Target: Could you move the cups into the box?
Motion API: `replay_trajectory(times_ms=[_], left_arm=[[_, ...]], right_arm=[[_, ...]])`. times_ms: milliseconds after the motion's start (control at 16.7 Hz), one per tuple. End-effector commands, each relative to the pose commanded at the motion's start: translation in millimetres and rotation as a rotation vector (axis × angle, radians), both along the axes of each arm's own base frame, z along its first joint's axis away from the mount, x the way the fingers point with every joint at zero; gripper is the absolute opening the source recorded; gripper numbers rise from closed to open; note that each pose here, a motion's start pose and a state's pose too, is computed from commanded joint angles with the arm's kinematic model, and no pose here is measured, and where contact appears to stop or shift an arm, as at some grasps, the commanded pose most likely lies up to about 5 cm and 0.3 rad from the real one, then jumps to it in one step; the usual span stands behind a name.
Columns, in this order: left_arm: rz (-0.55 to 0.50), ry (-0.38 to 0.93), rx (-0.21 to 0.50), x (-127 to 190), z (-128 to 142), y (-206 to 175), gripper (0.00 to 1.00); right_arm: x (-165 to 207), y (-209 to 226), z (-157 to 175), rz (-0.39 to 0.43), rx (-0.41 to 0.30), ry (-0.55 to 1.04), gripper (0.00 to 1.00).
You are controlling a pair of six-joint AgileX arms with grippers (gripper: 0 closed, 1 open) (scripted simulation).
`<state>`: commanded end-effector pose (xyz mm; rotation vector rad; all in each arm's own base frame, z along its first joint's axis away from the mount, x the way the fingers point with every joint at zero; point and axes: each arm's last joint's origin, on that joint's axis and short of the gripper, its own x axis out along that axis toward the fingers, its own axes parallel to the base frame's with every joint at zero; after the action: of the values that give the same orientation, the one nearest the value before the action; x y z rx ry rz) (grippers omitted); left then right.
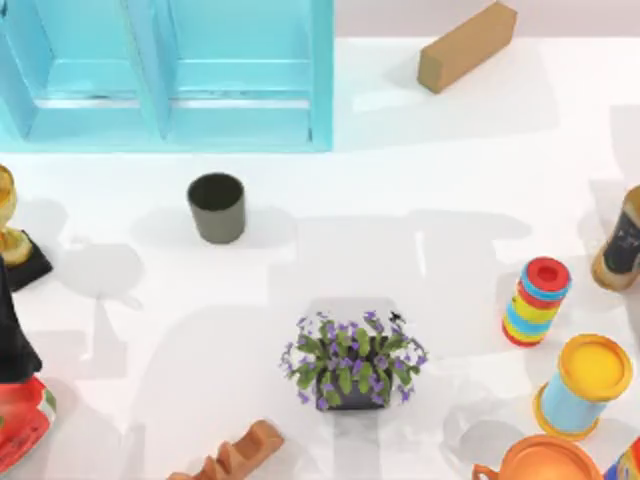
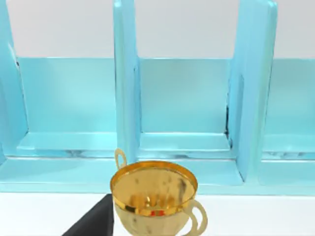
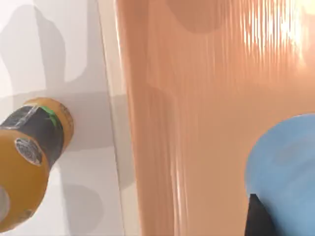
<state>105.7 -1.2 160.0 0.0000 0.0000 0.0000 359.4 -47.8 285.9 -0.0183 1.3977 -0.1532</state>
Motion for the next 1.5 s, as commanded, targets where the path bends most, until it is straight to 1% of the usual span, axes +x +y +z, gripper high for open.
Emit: replay_trajectory(times_ms=[120,300,420,540,960,1320,1500], left_arm=[[0.000,0.000,0.000,0.0,0.0,0.0,1.00],[0.000,0.000,0.000,0.0,0.0,0.0,1.00],[0.000,0.000,0.000,0.0,0.0,0.0,1.00],[0.000,0.000,0.000,0.0,0.0,0.0,1.00],[0.000,0.000,0.000,0.0,0.0,0.0,1.00],[0.000,0.000,0.000,0.0,0.0,0.0,1.00],[0.000,0.000,0.000,0.0,0.0,0.0,1.00]], right_arm=[[-39.8,-26.7,3.6,0.009,-0.001,0.044,0.00],[-95.6,-48.0,2.2,0.037,0.018,0.106,0.00],[-122.7,-53.0,-1.6,0.056,0.036,0.139,0.00],[-138.8,-54.1,-4.6,0.073,0.051,0.158,0.00],[-140.4,-54.6,-10.7,0.083,0.055,0.167,0.00],[-141.0,-64.3,-61.1,0.079,0.053,0.160,0.00],[-142.4,-65.4,-69.4,0.079,0.055,0.163,0.00]])
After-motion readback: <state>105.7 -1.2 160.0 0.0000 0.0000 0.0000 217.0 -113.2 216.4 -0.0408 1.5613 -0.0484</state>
